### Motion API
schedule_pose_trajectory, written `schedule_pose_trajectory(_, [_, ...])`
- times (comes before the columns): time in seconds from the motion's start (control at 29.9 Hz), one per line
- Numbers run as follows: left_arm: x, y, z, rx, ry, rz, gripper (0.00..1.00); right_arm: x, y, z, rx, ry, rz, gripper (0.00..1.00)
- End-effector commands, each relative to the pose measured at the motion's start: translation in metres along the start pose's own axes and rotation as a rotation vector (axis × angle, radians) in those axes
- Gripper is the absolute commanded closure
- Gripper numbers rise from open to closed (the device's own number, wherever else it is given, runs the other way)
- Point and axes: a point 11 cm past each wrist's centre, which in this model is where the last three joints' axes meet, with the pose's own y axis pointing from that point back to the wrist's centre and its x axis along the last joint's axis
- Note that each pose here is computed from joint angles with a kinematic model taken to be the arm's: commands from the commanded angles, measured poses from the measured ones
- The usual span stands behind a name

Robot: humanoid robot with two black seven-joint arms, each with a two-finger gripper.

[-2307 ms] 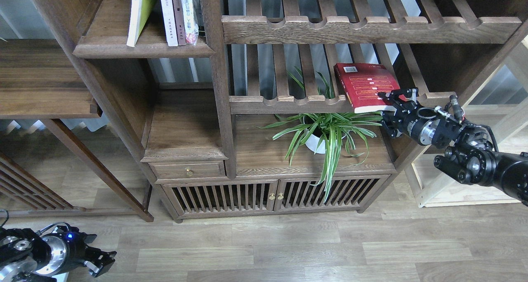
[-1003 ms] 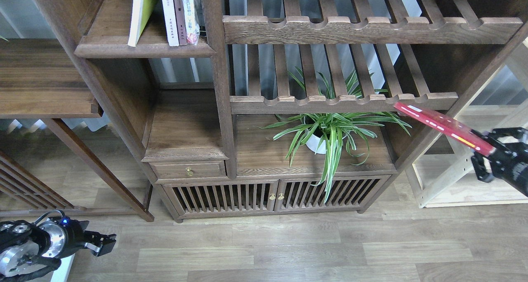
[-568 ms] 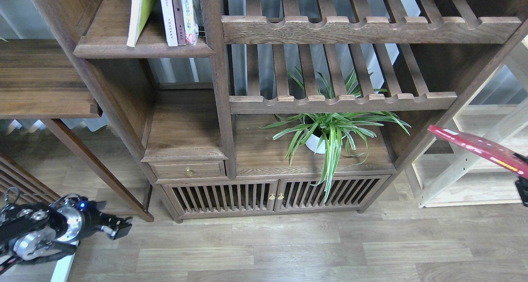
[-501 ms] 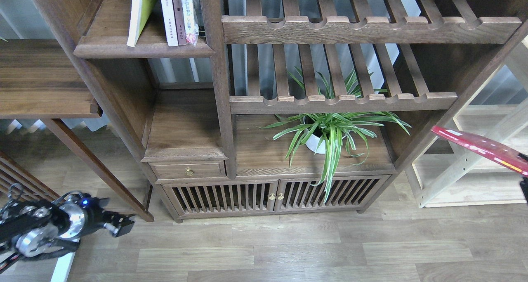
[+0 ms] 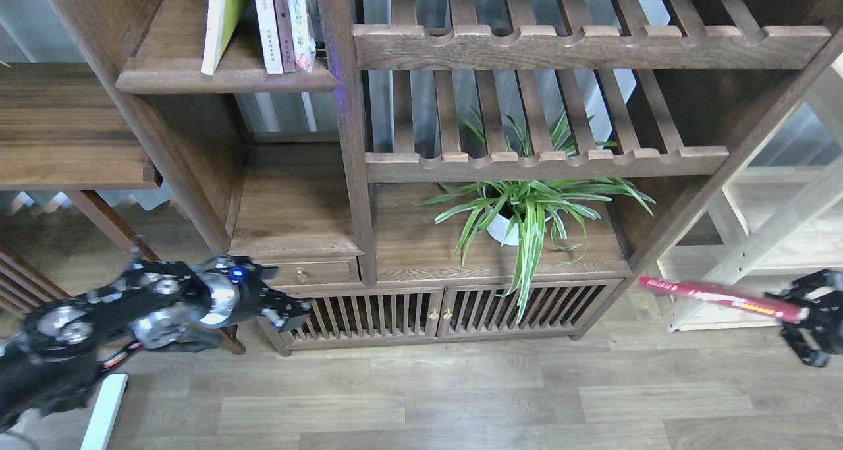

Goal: Organize books on shelf
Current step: 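Bring the red book low toward the left gripper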

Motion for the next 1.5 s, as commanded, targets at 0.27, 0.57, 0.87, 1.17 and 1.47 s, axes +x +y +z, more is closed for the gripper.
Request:
schedule_pose_trajectory(0.27, [-0.083, -0.057, -0.003, 0.047, -0.141, -0.198, 0.08, -0.032, -0.085, -0.071, 0.063, 0.099, -0.231, 0.99])
schedule_pose_trajectory(0.57, [-0.098, -0.066, -0.004, 0.064, -0.242, -0.222, 0.08, -0.029, -0.114, -0.139, 0.179, 0.111, -0.311, 0.99])
schedule_pose_trajectory(0.87, [-0.095, -0.066, 0.005, 0.007, -0.275, -0.215, 0.09, -0.052, -0.133, -0.202, 0.294, 0.122, -0.385, 0.99])
schedule_pose_trajectory(1.17, [-0.098, -0.066, 0.006, -0.032, -0.282, -0.225, 0.09, -0.042, -0.138, -0.246, 0.376, 0.126, -0.396, 0.99])
schedule_pose_trajectory(1.47, [-0.102, -0.066, 0.005, -0.054, -0.267, -0.242, 0.09, -0.024, -0.143, -0.317, 0.5, 0.121, -0.376, 0.98])
